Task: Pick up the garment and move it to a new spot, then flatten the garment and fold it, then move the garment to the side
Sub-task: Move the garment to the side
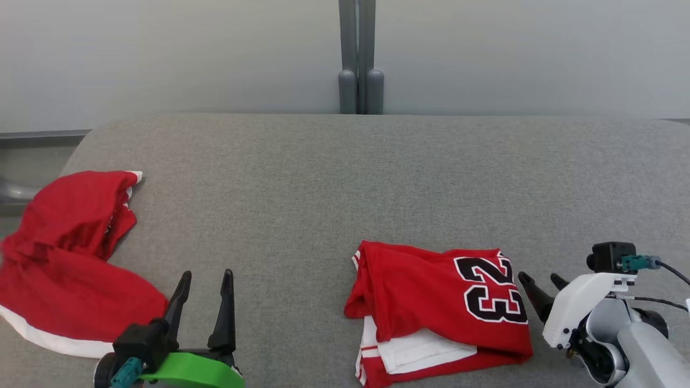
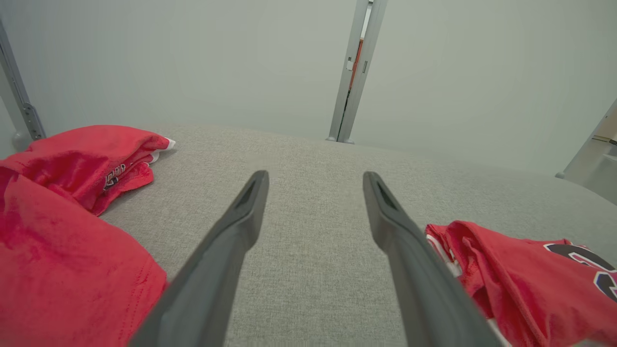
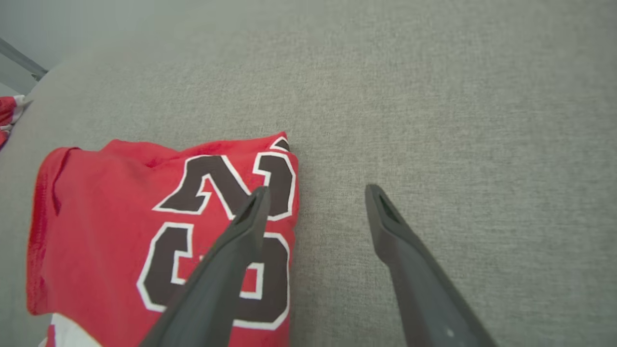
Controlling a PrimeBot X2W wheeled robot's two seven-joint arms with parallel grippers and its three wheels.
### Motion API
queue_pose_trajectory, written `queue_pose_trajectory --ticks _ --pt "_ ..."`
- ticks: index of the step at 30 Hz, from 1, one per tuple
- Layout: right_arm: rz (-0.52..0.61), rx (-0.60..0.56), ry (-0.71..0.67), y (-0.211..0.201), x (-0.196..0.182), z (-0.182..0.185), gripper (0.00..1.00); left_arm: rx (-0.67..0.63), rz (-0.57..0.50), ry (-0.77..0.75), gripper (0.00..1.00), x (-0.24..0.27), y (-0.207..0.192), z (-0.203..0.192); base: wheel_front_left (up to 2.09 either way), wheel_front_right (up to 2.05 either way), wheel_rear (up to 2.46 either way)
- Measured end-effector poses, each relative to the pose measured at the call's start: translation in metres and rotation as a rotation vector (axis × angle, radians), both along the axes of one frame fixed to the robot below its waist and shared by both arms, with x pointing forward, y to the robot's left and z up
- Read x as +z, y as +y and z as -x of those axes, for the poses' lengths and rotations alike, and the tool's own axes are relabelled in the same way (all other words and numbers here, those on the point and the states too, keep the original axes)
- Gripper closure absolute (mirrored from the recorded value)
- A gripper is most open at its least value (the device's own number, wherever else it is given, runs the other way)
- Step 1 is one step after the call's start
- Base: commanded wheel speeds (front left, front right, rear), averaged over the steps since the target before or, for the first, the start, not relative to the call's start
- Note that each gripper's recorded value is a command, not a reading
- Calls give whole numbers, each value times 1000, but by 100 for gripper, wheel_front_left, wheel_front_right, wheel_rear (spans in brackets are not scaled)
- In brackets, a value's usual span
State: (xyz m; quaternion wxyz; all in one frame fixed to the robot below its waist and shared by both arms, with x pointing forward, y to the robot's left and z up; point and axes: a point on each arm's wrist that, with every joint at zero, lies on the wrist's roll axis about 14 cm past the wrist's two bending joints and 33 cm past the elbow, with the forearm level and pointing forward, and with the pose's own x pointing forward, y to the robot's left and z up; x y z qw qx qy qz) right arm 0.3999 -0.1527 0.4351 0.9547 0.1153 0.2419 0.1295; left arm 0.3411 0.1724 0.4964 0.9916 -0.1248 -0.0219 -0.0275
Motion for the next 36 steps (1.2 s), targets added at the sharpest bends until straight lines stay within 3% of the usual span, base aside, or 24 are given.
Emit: queue_pose_trajectory --ticks 4,10,11,12,13,23,36 --pt "-15 33 163 15 -30 6 0 28 0 15 0 -5 10 5 0 0 0" --pt "-58 94 282 42 -50 13 0 70 -2 29 0 -9 23 12 0 0 0" --pt "-65 105 289 46 -50 14 37 74 -2 32 0 -10 24 12 0 0 0" --pt "-71 112 287 48 -50 14 57 78 -2 35 0 -11 25 13 0 0 0" --pt "-73 116 278 50 -48 13 100 78 -2 37 0 -11 25 13 0 0 0" --pt "-68 64 48 26 -3 -13 100 -10 -14 11 0 -3 -1 -1 0 0 0" --pt "-8 -94 -88 -57 41 -11 100 -305 1 -44 0 14 -99 -34 0 0 0"
